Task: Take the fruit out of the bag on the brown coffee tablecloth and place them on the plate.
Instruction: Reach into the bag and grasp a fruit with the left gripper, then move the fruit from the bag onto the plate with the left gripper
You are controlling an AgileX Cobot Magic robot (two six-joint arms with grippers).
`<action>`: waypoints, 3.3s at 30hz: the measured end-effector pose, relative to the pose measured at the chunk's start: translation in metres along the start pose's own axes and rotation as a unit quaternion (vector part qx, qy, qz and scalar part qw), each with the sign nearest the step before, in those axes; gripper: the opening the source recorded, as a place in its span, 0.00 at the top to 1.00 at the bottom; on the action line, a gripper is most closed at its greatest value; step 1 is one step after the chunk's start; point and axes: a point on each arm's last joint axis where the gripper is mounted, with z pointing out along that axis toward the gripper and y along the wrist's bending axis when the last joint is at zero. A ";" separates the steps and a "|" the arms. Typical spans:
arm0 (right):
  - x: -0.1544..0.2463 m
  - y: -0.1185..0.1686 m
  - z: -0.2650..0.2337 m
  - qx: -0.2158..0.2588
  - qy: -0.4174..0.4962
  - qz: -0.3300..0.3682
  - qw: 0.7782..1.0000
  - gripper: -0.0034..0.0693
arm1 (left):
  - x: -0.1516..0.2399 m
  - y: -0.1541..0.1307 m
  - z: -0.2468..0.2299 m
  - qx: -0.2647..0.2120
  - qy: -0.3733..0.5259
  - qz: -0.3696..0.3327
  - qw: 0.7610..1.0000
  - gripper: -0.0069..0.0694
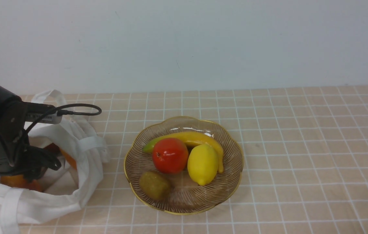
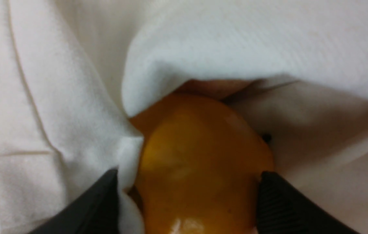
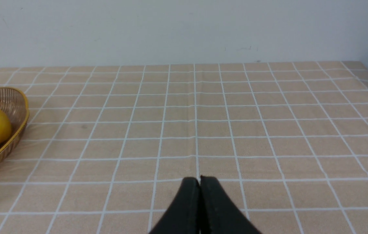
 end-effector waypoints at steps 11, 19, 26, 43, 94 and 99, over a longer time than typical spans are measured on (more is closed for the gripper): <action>0.000 0.000 0.000 0.000 0.000 0.000 1.000 0.98 | 0.005 0.009 -0.066 0.101 -0.062 -0.051 0.992 0.88; 0.000 0.000 0.000 0.000 0.000 0.000 1.000 0.98 | 0.008 0.012 -0.091 0.144 -0.085 -0.056 0.984 0.91; 0.000 0.000 0.000 0.000 0.000 0.000 1.000 0.98 | 0.013 0.003 -0.067 0.139 -0.038 -0.048 0.988 0.90; 0.000 0.000 0.000 0.000 0.000 0.000 1.000 0.98 | -0.003 0.004 -0.016 0.010 -0.021 0.004 1.000 0.13; 0.000 0.000 0.000 0.000 0.000 0.000 1.000 0.98 | -0.010 0.003 -0.075 0.099 -0.082 -0.031 0.991 0.18; 0.000 0.000 0.000 0.000 0.000 0.000 1.000 0.98 | -0.004 0.014 -0.113 0.121 -0.075 -0.024 0.990 0.18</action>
